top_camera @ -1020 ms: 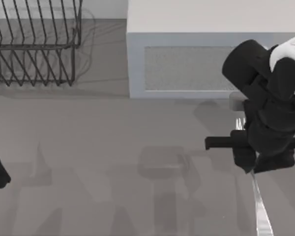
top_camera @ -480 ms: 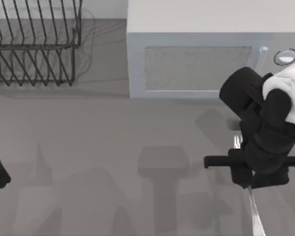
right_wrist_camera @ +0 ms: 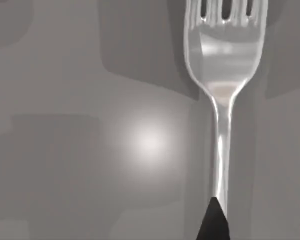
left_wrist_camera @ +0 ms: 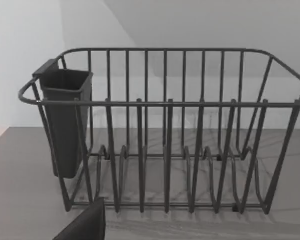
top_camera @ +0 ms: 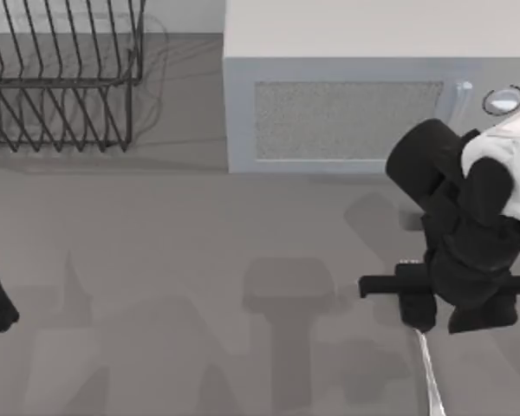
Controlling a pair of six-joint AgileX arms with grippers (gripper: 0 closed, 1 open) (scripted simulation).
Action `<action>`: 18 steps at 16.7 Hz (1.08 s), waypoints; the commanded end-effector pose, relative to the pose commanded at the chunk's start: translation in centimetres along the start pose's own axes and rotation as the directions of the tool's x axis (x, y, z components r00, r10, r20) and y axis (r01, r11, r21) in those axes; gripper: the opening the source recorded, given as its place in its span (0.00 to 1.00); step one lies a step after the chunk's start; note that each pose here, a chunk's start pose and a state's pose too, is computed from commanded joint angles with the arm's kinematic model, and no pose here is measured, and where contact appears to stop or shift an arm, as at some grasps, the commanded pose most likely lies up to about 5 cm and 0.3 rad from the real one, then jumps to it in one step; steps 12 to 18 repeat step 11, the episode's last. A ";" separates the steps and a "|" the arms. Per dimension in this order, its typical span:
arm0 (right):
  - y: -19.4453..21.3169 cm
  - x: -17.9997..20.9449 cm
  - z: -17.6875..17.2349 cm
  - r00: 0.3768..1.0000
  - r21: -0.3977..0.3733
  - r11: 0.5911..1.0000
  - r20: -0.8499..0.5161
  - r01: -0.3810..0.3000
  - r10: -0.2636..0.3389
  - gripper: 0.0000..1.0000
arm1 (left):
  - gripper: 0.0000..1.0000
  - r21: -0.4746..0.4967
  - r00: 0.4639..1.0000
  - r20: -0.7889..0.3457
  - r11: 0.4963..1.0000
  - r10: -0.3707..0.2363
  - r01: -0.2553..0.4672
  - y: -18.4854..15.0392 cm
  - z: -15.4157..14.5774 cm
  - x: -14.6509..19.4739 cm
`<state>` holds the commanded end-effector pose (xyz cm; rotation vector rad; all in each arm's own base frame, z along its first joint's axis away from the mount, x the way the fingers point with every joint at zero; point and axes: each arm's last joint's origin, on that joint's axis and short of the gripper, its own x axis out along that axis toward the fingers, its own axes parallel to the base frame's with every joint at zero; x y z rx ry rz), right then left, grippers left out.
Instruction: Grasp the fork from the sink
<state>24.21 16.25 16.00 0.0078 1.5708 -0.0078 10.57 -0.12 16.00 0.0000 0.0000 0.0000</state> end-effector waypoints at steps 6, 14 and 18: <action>0.0 0.0 0.0 1.000 0.000 1.000 0.000 0.000 0.000 1.00 | 1.00 0.000 1.000 0.000 1.000 0.000 0.000 0.0 0.0 0.0; 0.0 0.0 0.0 1.000 0.000 1.000 0.000 0.000 0.000 1.00 | 1.00 0.000 1.000 0.000 1.000 0.000 0.000 0.0 0.0 0.0; 0.0 0.0 0.0 1.000 0.000 1.000 0.000 0.000 0.000 1.00 | 1.00 0.000 1.000 0.000 1.000 0.000 0.000 0.0 0.0 0.0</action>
